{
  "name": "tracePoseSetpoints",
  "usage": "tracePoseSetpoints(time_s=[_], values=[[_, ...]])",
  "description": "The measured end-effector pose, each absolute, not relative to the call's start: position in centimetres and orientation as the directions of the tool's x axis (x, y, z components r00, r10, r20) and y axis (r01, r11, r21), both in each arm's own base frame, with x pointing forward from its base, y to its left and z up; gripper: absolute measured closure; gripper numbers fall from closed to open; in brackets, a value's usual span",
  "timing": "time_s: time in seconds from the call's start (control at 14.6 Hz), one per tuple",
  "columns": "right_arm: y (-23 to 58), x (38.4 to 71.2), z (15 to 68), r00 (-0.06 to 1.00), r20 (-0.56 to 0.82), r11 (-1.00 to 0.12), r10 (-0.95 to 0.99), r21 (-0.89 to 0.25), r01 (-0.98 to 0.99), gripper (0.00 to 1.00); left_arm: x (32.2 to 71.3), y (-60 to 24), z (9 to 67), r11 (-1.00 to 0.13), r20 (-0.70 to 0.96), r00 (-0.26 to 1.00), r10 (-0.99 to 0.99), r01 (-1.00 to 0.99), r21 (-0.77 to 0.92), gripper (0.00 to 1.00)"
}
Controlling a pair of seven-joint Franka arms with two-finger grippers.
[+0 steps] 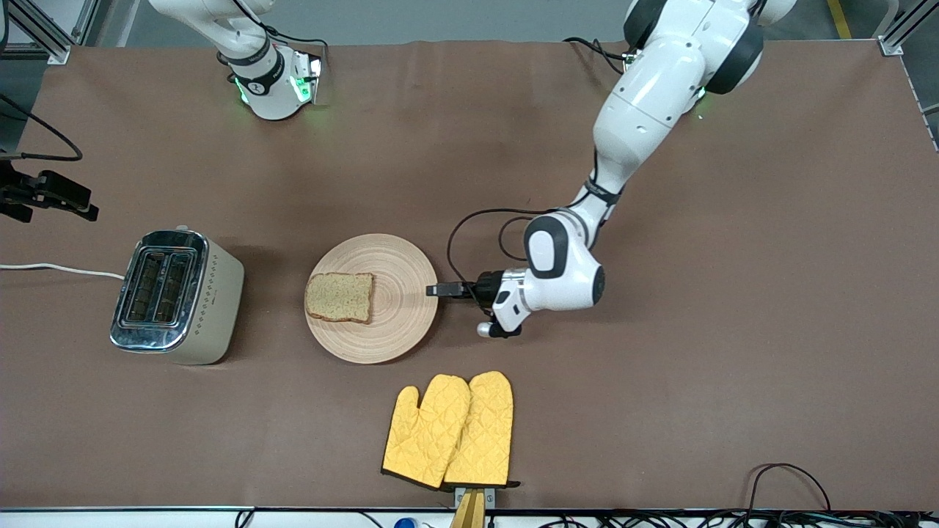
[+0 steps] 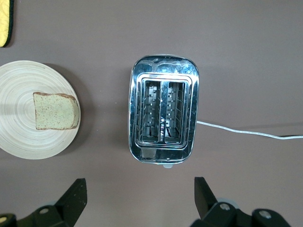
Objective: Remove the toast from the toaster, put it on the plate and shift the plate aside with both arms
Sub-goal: 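Retract the right gripper while the left gripper grips the plate rim, then slide the plate with the left gripper away from the toaster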
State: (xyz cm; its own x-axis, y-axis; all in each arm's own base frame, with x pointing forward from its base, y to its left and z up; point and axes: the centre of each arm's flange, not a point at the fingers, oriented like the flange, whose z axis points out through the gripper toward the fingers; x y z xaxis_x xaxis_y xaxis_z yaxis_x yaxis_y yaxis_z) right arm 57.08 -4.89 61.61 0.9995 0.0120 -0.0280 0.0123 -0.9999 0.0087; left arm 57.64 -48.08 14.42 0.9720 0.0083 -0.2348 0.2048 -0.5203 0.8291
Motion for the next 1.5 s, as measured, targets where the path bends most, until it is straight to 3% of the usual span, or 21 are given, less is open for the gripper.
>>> tracePoseSetpoints(time_s=[0.27, 0.41, 0.48, 1.02, 1.5], values=[[-5.8, 57.0, 61.6, 1.000, -0.027, -1.000, -0.005, 0.009, -0.004, 0.00, 56.7, -50.6, 13.3, -0.514, -0.215, 0.976, 0.045, 0.207, 0.833, 0.02], [-5.5, 57.0, 61.6, 1.000, -0.029, -1.000, 0.002, 0.008, 0.003, 0.00, 56.6, -50.9, 13.3, -0.515, -0.209, 0.977, 0.047, 0.203, 0.833, 0.13], [-5.1, 57.0, 61.6, 0.999, -0.034, -1.000, 0.008, 0.007, 0.008, 0.00, 56.6, -51.0, 13.3, -0.517, -0.199, 0.979, 0.048, 0.195, 0.834, 0.13], [-2.5, 56.5, 62.5, 0.999, -0.043, -0.999, 0.033, -0.002, 0.033, 0.00, 56.0, -51.5, 12.9, -0.540, -0.064, 0.998, 0.000, 0.054, 0.840, 0.90], [-2.5, 56.3, 63.1, 0.999, -0.035, -0.999, 0.032, -0.002, 0.032, 0.00, 59.5, -48.3, 17.0, -0.519, -0.010, 0.999, 0.036, 0.027, 0.854, 0.91]])
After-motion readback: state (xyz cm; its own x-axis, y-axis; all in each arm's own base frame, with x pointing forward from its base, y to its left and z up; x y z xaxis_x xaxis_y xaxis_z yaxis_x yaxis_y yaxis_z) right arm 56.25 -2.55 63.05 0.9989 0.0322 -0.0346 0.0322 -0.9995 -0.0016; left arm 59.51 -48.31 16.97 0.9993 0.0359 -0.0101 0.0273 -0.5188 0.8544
